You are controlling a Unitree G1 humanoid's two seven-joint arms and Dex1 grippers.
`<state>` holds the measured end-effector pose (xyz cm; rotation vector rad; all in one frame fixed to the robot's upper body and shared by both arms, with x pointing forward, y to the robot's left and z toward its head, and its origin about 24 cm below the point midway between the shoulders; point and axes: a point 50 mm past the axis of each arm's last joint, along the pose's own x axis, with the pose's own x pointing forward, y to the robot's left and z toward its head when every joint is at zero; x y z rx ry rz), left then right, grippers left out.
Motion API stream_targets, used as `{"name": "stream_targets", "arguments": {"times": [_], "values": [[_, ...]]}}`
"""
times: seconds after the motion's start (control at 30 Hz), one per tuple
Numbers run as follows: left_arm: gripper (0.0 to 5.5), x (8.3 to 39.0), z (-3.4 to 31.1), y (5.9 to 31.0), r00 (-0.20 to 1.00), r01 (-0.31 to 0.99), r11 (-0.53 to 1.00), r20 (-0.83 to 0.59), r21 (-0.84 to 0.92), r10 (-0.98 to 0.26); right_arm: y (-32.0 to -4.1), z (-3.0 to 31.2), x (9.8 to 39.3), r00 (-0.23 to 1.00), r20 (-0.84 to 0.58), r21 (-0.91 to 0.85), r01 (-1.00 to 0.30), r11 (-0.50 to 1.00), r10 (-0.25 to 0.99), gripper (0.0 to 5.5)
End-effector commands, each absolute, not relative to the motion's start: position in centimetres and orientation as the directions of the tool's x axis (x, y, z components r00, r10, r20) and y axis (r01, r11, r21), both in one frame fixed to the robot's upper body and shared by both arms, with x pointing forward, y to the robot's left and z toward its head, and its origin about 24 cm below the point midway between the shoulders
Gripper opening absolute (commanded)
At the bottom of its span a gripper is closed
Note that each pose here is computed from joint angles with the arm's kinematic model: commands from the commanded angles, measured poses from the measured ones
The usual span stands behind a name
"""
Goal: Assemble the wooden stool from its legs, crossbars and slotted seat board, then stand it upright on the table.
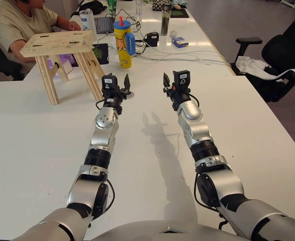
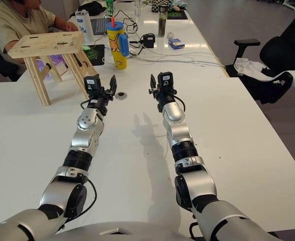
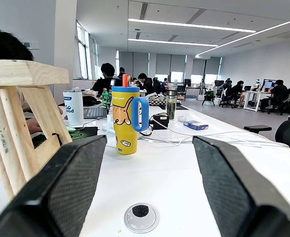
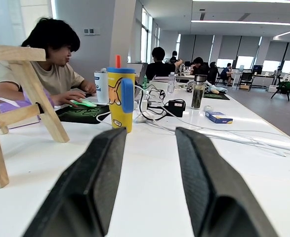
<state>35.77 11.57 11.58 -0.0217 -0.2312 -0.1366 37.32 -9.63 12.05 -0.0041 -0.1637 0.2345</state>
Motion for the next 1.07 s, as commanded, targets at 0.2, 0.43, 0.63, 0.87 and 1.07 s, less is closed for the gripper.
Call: {"name": "stream_targets", "arguments": {"times": [0.2, 0.43, 0.63, 0.87, 1.07], "values": [[3.23, 35.5, 11.4, 12.3, 0.963, 0.027, 1.0, 0.27, -0.01, -0.023, -8.8, 12.4, 37.6, 0.942, 0.161, -0.048, -0.29, 0.956, 0.294, 1.82], [3.23, 34.1, 10.4, 14.7, 0.955, -0.116, 0.992, 0.27, -0.05, 0.126, -8.1, 12.7, 37.8, 0.924, 0.161, -0.046, -0.343, 0.938, 0.346, 1.82], [3.23, 34.9, 9.9, 13.7, 0.97, -0.064, 0.994, 0.229, -0.085, 0.082, -10.0, 12.0, 37.5, 0.953, 0.154, -0.017, -0.262, 0.965, 0.262, 1.82], [3.23, 34.3, 9.3, 12.1, 0.974, 0.01, 0.996, 0.225, -0.091, 0.011, -12.1, 11.0, 36.6, 0.976, 0.128, -0.007, -0.178, 0.984, 0.178, 1.82], [3.23, 34.5, 9.3, 14.6, 0.974, -0.027, 0.997, 0.22, -0.078, 0.044, -12.4, 11.6, 36.5, 0.978, 0.142, -0.019, -0.149, 0.989, 0.15, 1.82]]}}
